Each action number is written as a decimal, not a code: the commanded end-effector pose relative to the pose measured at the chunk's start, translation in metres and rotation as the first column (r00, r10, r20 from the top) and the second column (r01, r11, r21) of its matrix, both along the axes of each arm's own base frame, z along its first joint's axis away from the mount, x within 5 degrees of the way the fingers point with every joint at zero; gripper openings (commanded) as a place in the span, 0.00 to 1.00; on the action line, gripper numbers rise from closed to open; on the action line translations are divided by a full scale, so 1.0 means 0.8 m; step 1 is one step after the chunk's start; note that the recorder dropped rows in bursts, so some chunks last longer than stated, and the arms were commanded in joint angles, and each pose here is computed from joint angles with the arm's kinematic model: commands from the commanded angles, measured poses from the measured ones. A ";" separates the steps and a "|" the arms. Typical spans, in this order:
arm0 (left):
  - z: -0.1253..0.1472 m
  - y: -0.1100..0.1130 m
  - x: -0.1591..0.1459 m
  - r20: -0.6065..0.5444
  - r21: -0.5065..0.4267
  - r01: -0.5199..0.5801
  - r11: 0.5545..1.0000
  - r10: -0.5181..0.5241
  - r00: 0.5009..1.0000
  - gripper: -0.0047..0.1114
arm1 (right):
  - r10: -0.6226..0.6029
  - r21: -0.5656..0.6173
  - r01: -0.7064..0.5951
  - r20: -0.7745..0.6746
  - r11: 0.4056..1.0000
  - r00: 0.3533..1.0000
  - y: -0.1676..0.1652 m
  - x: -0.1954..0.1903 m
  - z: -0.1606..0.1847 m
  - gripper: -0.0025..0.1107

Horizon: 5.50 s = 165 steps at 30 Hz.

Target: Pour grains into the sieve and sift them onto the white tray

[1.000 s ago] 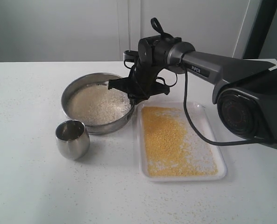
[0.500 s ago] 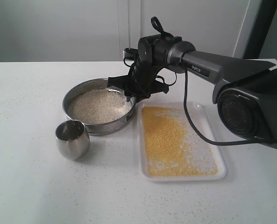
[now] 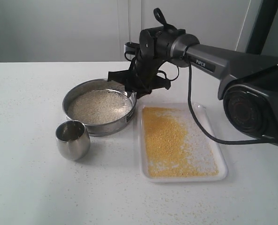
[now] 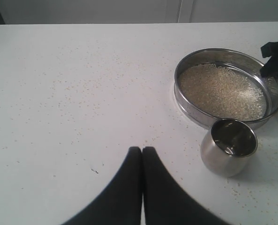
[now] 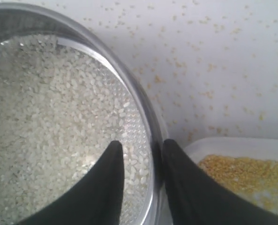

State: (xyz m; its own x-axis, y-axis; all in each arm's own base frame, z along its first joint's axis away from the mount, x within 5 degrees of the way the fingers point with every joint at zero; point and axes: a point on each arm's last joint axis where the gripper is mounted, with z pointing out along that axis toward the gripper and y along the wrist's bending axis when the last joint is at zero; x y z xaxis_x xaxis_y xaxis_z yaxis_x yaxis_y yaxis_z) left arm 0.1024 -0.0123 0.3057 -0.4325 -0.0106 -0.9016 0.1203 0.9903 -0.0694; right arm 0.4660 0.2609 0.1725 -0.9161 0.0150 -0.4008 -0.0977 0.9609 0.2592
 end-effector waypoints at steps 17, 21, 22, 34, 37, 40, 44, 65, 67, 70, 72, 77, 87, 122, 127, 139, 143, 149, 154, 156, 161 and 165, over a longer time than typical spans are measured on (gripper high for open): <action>-0.001 0.000 -0.002 0.001 -0.002 0.000 1.000 0.000 1.000 0.04 | 0.014 -0.032 -0.016 -0.062 0.999 0.998 -0.021 -0.036 0.095 0.33; -0.001 0.000 -0.002 0.001 -0.002 0.000 1.000 0.000 1.000 0.04 | 0.025 -0.044 -0.028 -0.076 0.999 0.997 -0.024 -0.043 0.106 0.20; -0.001 0.000 -0.002 0.001 -0.002 0.000 1.000 0.000 1.000 0.04 | 0.026 -0.046 -0.030 -0.078 0.998 0.997 -0.025 -0.044 0.109 0.15; -0.001 0.000 -0.002 0.001 -0.002 0.000 1.000 0.000 1.000 0.04 | 0.091 -0.087 -0.097 -0.067 0.991 0.994 -0.047 -0.043 0.124 0.02; -0.001 0.000 -0.002 0.001 -0.002 0.000 1.000 0.000 1.000 0.04 | 0.104 -0.085 -0.107 -0.047 0.991 0.993 -0.057 -0.042 0.134 0.02; -0.001 0.000 -0.002 0.001 -0.002 0.000 1.000 0.000 1.000 0.04 | 0.111 -0.087 -0.114 -0.030 0.990 0.993 -0.069 -0.040 0.143 0.02; -0.001 0.000 -0.002 0.001 -0.002 0.000 1.000 0.000 1.000 0.04 | 0.079 -0.097 -0.083 -0.049 0.992 0.996 -0.100 -0.040 0.146 0.02; -0.001 0.000 -0.002 0.001 -0.002 0.000 1.000 0.000 1.000 0.04 | -0.174 -0.159 0.163 -0.059 0.974 0.983 -0.338 -0.153 0.184 0.02; -0.001 0.000 -0.002 0.001 -0.002 0.000 1.000 0.000 1.000 0.04 | -0.137 -0.177 0.134 -0.009 0.975 0.990 -0.338 -0.171 0.189 0.02; -0.001 0.000 -0.002 0.001 -0.002 0.000 1.000 0.000 1.000 0.04 | -0.115 -0.177 0.121 0.045 0.977 0.992 -0.335 -0.202 0.196 0.02; -0.001 0.000 -0.002 0.001 -0.002 0.000 1.000 0.000 1.000 0.04 | -0.118 -0.170 0.131 0.081 0.977 0.990 -0.334 -0.221 0.200 0.02; -0.001 0.000 -0.002 0.001 -0.002 0.000 1.000 0.000 1.000 0.04 | -0.131 -0.139 0.150 0.137 0.979 0.982 -0.330 -0.247 0.199 0.02; -0.001 0.000 -0.002 0.001 -0.002 0.000 1.000 0.000 1.000 0.04 | -0.060 -0.137 0.095 0.240 0.986 0.969 -0.311 -0.299 0.198 0.02; -0.001 0.000 -0.002 0.001 -0.002 0.000 1.000 0.000 1.000 0.04 | -0.059 -0.111 0.173 0.653 0.979 0.755 -0.317 -0.468 0.172 0.02; -0.001 0.000 -0.002 0.001 -0.002 0.000 1.000 0.000 1.000 0.04 | -0.058 -0.116 0.168 0.633 0.979 0.772 -0.317 -0.471 0.161 0.02; -0.001 0.000 -0.002 0.001 -0.002 0.000 1.000 0.000 1.000 0.04 | -0.058 -0.117 0.168 0.631 0.979 0.774 -0.317 -0.471 0.159 0.02; -0.001 0.000 -0.002 0.001 -0.002 0.000 1.000 0.000 1.000 0.04 | -0.058 -0.117 0.168 0.631 0.979 0.774 -0.317 -0.471 0.159 0.02; -0.001 0.000 -0.002 0.001 -0.002 0.000 1.000 0.000 1.000 0.04 | -0.058 -0.117 0.168 0.631 0.979 0.774 -0.317 -0.471 0.159 0.02; -0.001 0.000 -0.002 0.001 -0.002 0.000 1.000 0.000 1.000 0.04 | -0.058 -0.112 0.171 0.649 0.979 0.758 -0.317 -0.477 0.158 0.02; -0.001 0.000 -0.002 0.001 -0.002 0.000 1.000 0.000 1.000 0.04 | -0.059 -0.108 0.174 0.663 0.979 0.746 -0.318 -0.483 0.156 0.02; -0.001 0.000 -0.002 0.001 -0.002 0.000 1.000 0.000 1.000 0.04 | -0.060 -0.098 0.179 0.701 0.979 0.710 -0.318 -0.502 0.145 0.02; -0.001 0.000 -0.002 0.001 -0.002 0.000 1.000 0.000 1.000 0.04 | -0.061 -0.090 0.183 0.727 0.979 0.684 -0.318 -0.516 0.131 0.02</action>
